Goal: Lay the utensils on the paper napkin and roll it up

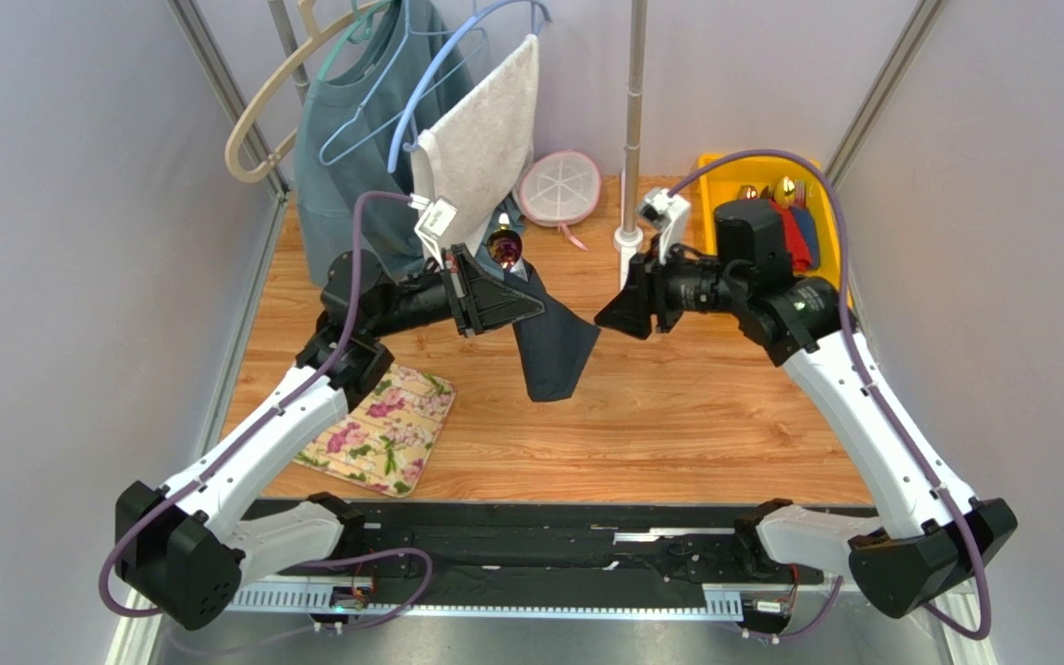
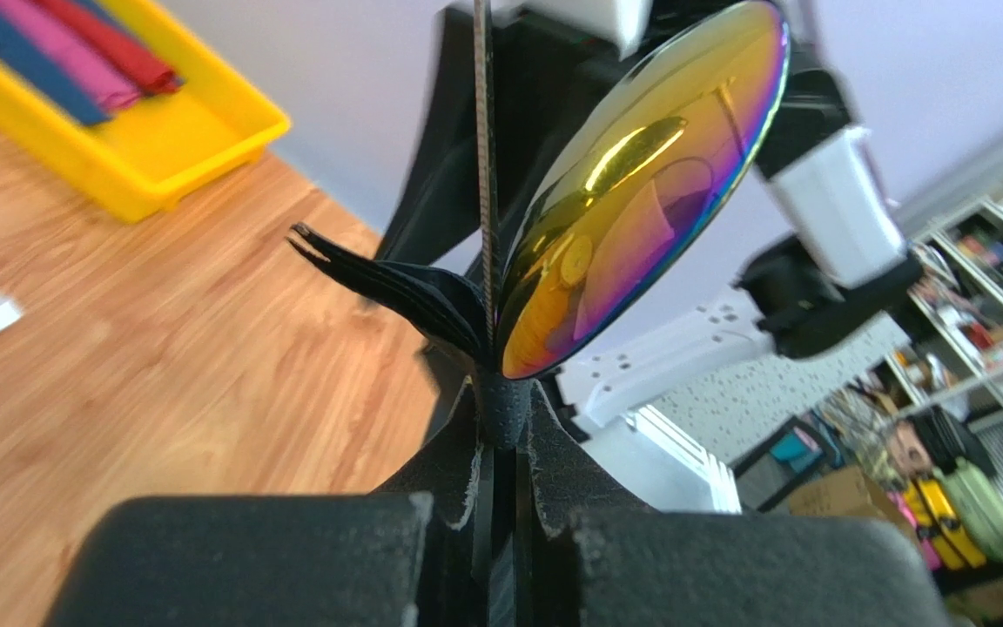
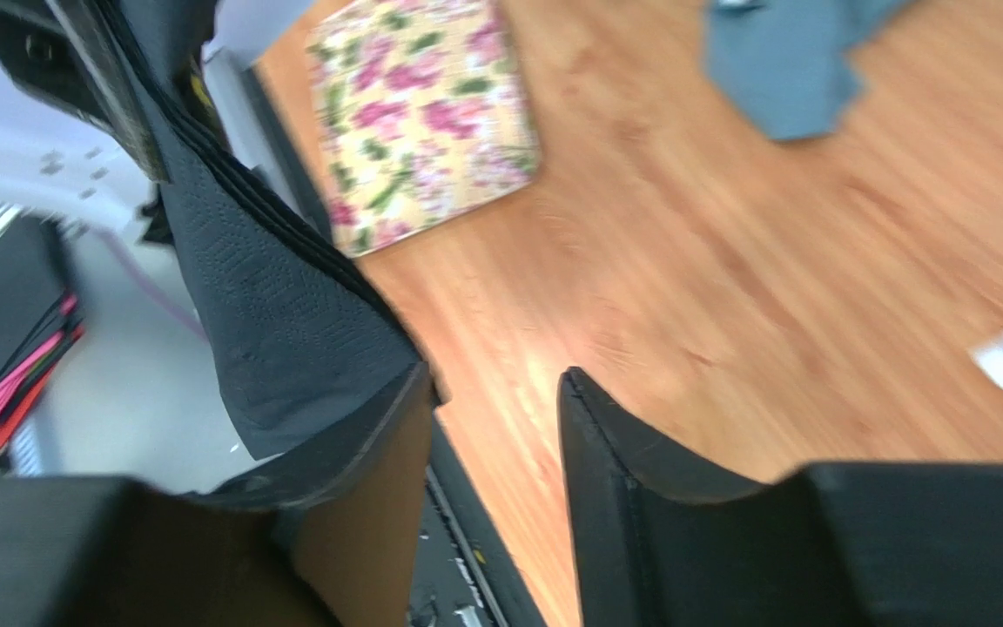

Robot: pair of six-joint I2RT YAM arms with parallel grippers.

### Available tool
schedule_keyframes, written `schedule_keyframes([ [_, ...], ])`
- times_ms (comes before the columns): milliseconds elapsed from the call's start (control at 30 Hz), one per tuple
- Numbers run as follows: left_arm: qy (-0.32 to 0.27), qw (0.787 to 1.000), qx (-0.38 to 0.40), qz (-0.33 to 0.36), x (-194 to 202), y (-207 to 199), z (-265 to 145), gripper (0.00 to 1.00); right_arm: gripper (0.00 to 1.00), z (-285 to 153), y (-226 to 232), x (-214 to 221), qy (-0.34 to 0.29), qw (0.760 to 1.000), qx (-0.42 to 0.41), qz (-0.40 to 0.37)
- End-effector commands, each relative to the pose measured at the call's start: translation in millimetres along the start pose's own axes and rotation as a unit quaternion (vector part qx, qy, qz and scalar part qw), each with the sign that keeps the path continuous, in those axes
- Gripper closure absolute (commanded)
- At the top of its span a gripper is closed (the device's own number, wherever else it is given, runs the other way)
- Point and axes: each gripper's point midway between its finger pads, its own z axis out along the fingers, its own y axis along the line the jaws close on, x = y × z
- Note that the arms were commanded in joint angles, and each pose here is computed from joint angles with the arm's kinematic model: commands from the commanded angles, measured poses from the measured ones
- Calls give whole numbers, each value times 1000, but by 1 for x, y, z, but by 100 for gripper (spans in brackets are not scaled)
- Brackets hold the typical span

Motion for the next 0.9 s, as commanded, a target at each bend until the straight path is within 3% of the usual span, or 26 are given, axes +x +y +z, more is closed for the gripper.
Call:
schedule_keyframes([
  [0, -19, 996, -92, 5, -10, 39, 1, 100, 52, -41, -14, -27, -38, 995, 93, -16],
  [267, -20, 989, -149, -3, -13, 65, 3, 100, 36, -40, 30, -40, -67, 998, 14, -1],
  [867, -37, 993, -114, -20, -25, 42, 6, 100, 26, 41, 36, -14, -13, 999, -34, 40],
])
